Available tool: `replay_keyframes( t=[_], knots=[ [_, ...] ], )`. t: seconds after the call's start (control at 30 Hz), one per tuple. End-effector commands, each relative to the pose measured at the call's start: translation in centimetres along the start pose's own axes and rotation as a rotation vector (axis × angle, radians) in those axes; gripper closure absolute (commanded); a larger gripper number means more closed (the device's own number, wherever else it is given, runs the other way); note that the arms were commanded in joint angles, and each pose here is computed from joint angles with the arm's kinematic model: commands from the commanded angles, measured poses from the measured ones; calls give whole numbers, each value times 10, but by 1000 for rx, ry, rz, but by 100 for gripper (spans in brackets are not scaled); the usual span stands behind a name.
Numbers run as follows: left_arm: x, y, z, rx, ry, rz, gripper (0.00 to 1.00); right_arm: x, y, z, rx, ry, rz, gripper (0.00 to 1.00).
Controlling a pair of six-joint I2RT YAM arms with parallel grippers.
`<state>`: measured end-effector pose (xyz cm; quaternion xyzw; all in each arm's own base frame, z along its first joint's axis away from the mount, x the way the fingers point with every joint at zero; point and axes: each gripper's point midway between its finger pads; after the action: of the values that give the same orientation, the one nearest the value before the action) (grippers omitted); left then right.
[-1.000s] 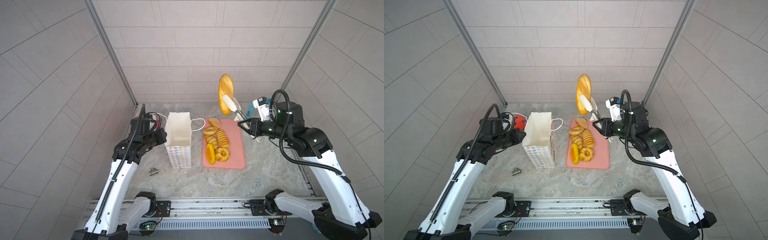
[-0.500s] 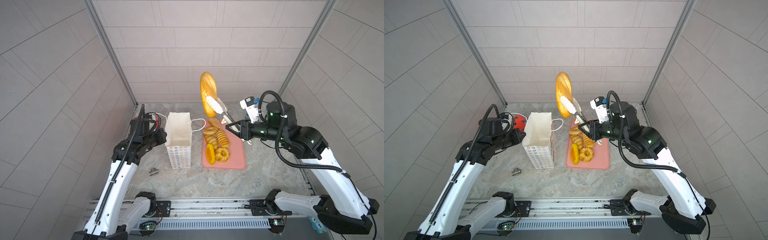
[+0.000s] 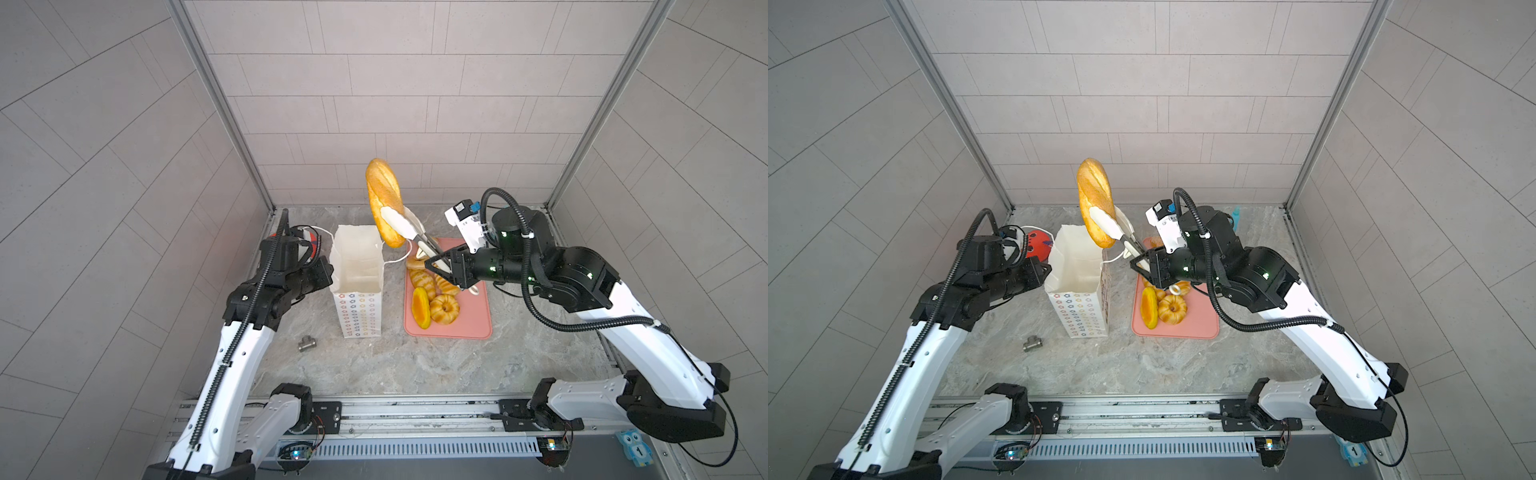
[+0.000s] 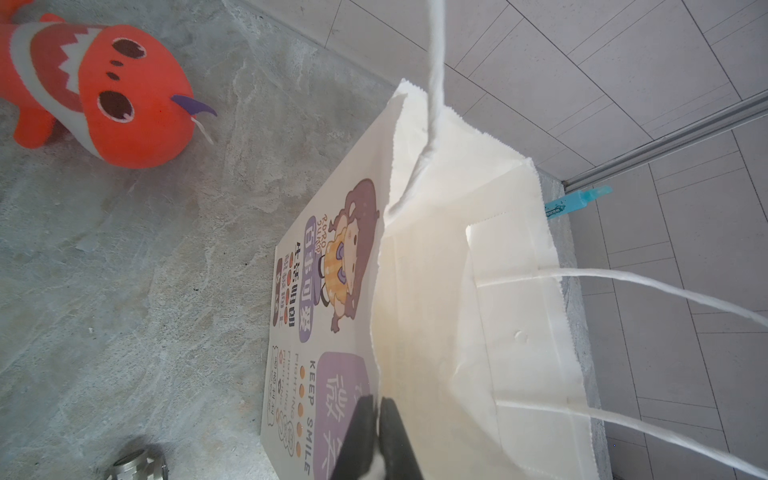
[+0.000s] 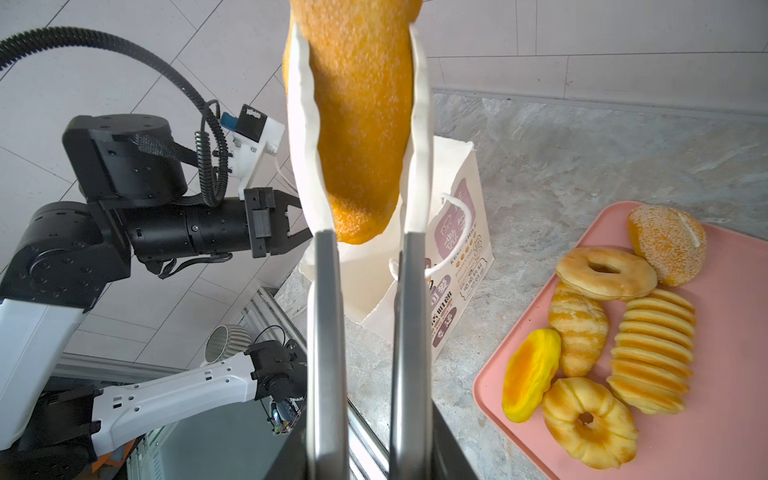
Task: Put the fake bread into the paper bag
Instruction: 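Carry the long bread roll over the paper bag opening with the right gripper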
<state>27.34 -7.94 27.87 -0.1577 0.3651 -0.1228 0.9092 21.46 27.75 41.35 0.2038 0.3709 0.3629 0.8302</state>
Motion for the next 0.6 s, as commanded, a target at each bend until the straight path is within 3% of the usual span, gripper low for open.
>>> replay_keyframes(
  t=[0.0, 0.57],
  knots=[
    [-4, -1, 1, 2, -25, -4, 92, -9, 19, 19, -34, -84, 31, 67],
    [-5, -2, 2, 2, -32, -5, 92, 29, 15, -7, -112, -24, -133, 68]
  ],
)
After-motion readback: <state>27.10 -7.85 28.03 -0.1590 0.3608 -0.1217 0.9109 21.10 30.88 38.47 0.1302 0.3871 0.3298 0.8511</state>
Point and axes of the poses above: each gripper's point midway between its finger pads, its own x axis out along the fingers, its own y axis along the line the jaws close on, z = x × y, and after that the axes turned 11 degrees about x, right-handed
